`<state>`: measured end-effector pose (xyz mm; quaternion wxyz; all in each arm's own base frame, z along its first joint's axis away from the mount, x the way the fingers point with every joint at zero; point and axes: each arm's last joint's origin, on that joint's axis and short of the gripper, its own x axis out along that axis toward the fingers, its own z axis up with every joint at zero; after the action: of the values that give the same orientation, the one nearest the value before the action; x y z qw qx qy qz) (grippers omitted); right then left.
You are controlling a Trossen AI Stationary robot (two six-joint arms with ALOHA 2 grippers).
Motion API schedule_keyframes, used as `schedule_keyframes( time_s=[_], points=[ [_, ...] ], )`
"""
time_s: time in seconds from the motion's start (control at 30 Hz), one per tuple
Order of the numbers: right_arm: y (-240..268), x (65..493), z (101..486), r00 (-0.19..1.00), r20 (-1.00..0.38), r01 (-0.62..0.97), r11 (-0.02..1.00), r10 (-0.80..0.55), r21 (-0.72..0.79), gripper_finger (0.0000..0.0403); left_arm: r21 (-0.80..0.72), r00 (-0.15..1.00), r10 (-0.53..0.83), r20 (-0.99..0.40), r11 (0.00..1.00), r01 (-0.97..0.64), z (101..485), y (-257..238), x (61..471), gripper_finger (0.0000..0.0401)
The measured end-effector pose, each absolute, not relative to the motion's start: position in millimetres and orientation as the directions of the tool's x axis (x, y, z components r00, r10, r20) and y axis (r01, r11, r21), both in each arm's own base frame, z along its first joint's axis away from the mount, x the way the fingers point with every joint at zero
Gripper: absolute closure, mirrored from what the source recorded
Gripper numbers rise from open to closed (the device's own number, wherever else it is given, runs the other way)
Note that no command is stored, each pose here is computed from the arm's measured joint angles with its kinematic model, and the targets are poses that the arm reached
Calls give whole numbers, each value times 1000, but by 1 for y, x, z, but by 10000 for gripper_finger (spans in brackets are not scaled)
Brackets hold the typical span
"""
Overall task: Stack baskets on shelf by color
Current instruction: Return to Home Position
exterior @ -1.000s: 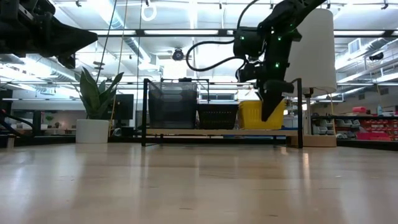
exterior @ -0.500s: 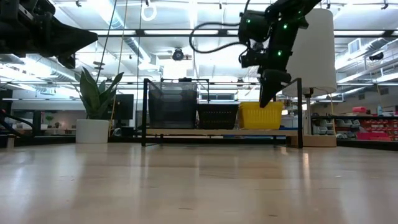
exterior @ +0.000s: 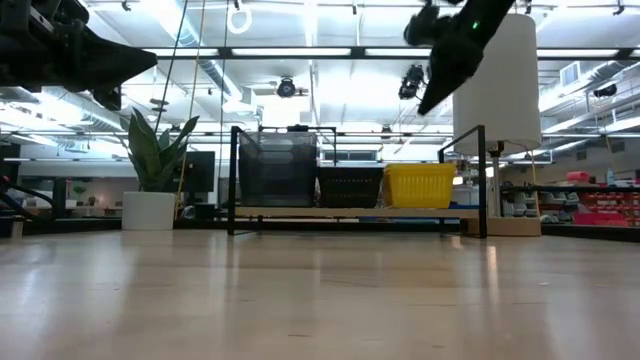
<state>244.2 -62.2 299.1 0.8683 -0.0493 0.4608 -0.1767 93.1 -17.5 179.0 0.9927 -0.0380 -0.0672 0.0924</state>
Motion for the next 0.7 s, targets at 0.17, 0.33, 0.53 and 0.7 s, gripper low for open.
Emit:
schedule_keyframes(
  time_s=[0.17, 0.33, 0.53, 0.7],
  points=[
    [-55, 226, 320, 621, -734, 246, 958, -275, -150, 287, -88, 974, 189, 126, 980, -178, 179, -17, 93, 394],
    [-46, 213, 334, 688, -692, 227, 971, -219, -82, 288, -88, 974, 189, 126, 980, -179, 179, -17, 93, 394],
    [-28, 209, 328, 776, -604, 191, 980, -181, -47, 288, -88, 974, 189, 126, 980, -179, 179, -17, 93, 394],
    [-15, 205, 304, 858, -490, 176, 984, -154, -1, 288, -88, 974, 189, 126, 980, -178, 179, -18, 93, 394]
  ],
)
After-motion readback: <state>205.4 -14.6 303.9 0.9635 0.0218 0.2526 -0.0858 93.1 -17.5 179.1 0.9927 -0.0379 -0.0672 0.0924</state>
